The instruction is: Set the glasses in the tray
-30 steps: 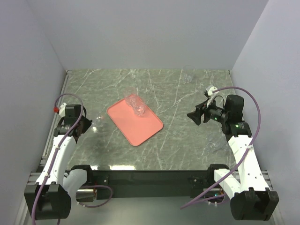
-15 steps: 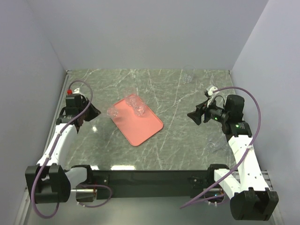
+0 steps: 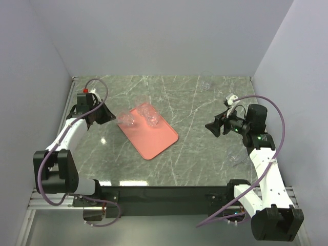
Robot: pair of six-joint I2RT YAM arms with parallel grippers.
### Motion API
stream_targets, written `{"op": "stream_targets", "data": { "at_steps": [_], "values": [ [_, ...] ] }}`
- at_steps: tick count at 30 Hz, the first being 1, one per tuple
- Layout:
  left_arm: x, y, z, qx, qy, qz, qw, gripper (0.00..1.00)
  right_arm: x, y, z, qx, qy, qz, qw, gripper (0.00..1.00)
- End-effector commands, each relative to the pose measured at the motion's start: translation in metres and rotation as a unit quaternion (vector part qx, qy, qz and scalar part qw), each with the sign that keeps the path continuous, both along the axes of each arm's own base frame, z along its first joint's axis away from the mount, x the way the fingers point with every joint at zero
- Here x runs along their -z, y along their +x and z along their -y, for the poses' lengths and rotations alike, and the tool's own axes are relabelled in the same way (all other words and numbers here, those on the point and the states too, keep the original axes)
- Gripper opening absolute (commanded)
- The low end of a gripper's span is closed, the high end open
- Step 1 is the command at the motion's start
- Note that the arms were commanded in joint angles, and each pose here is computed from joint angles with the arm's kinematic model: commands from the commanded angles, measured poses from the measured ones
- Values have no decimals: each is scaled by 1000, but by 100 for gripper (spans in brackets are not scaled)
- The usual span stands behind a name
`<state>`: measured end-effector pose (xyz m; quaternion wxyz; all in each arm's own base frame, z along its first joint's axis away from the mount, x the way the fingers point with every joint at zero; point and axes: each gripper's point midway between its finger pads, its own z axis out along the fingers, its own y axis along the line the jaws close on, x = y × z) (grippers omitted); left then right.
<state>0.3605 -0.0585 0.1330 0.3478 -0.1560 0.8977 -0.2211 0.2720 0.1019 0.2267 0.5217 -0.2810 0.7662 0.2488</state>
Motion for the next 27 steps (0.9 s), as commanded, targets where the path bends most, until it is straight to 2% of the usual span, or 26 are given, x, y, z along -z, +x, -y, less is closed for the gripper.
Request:
{"op": "stream_targets", "data": {
  "at_steps": [1, 9, 27],
  "values": [
    [-23, 22, 8, 34, -6, 41, 999, 0, -8, 1, 0, -7, 0, 25, 1000, 74],
    [-9, 39, 24, 51, 5, 21, 998, 0, -7, 2, 0, -6, -1, 24, 1000, 74],
    [21, 78, 31, 37, 91, -15, 995, 0, -8, 2, 1, -6, -3, 24, 1000, 74]
  ]
}}
